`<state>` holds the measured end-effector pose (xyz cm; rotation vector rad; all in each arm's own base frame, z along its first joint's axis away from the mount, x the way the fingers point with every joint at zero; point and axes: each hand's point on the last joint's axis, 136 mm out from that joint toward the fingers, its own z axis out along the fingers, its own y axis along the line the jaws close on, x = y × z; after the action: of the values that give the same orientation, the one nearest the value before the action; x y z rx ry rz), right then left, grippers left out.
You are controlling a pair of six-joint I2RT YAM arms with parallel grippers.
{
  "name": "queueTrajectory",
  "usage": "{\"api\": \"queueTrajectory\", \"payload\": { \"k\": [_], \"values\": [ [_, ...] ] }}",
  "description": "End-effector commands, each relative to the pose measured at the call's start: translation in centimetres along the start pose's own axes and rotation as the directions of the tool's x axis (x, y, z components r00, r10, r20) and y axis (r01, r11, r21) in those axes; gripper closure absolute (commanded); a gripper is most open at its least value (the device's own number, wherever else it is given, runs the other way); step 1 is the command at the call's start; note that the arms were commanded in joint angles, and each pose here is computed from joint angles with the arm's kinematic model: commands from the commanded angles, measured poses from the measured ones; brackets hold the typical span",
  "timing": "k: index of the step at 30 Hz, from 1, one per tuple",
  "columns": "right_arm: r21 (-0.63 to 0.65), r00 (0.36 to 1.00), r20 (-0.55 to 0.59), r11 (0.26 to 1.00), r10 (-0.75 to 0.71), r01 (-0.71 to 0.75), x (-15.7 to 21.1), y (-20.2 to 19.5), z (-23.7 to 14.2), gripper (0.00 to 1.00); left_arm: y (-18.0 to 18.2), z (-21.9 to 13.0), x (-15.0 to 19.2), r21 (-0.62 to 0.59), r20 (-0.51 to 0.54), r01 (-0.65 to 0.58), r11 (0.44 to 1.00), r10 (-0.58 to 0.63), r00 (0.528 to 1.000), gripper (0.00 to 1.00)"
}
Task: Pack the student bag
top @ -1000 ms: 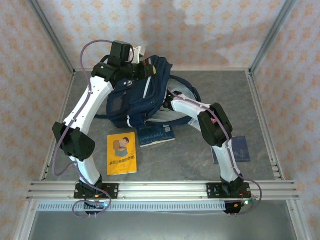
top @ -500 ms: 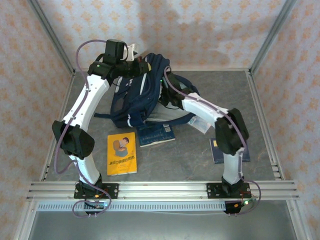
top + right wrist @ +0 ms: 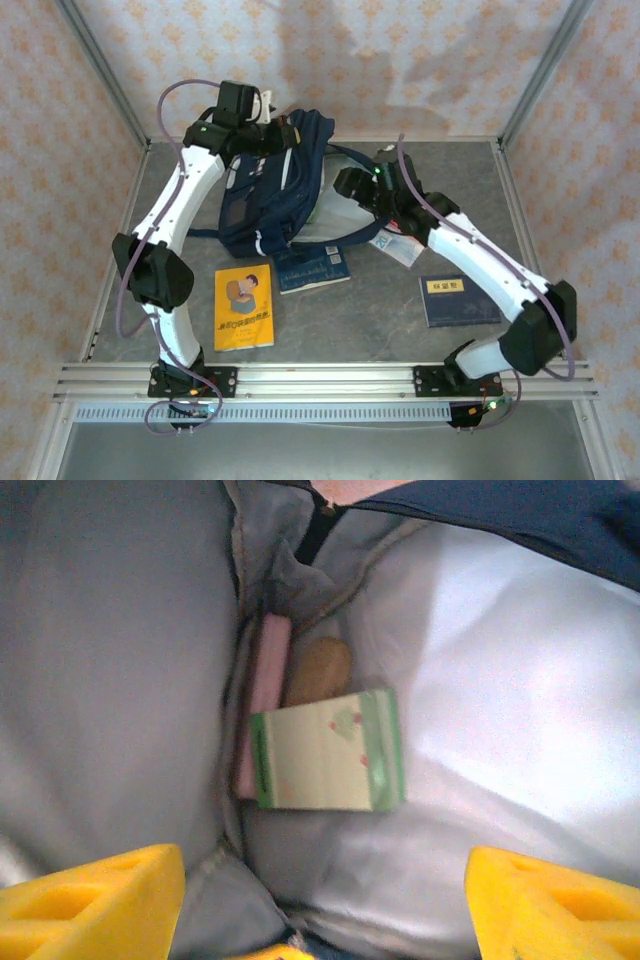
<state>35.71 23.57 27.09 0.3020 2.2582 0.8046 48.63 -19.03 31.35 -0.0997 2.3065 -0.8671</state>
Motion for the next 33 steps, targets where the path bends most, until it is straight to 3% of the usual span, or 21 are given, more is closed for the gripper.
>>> {"api": "queueTrajectory", "payload": {
  "k": [1,5,13,16,19,22,29,33],
  "values": [
    [0.113,0.996,-0.014,0.989,-0.093,0.094,0.7,-2.7,-2.8,0.27,1.7,-1.0,-3.4,-0.11,0.113,-0.056,0.992,0.068,0.991,1.0],
    [0.243,0.988,-0.049,0.958,-0.148,0.155,1.6,-5.9,-5.5,0.28,4.1,0.8,-3.7,-0.187,0.097,-0.043,0.981,0.062,0.993,1.0],
    [0.27,0.967,-0.197,0.94,-0.16,0.21,5.5,-8.7,-6.7,0.3,6.5,4.9,-2.9,-0.209,0.048,-0.004,0.978,0.015,0.999,0.98],
    [0.261,0.959,-0.23,0.939,-0.166,0.225,6.2,-8.8,-6.7,0.31,6.9,6.7,-2.1,-0.19,0.016,0.001,0.982,0.002,1.0,0.86],
    [0.251,0.949,-0.257,0.935,-0.185,0.25,6.5,-8.6,-6.5,0.31,5.9,7.6,-1.7,-0.116,-0.003,0.023,0.993,-0.023,1.0,0.68],
    [0.225,0.936,-0.283,0.934,-0.209,0.276,6.8,-8.0,-6.2,0.31,4.4,6.2,-1.5,-0.113,0.004,-0.014,0.994,0.014,1.0,0.55],
    [0.135,0.922,-0.296,0.945,-0.248,0.298,8.1,-6.3,-5.3,0.3,3.4,-0.9,0.1,-0.181,0.046,-0.022,0.983,0.031,0.998,0.49],
    [0.058,0.9,-0.351,0.954,-0.258,0.296,10.2,-5.0,-4.2,0.32,5.9,-4.5,4.0,-0.284,0.048,0.026,0.958,-0.013,0.999,0.49]
  ]
}}
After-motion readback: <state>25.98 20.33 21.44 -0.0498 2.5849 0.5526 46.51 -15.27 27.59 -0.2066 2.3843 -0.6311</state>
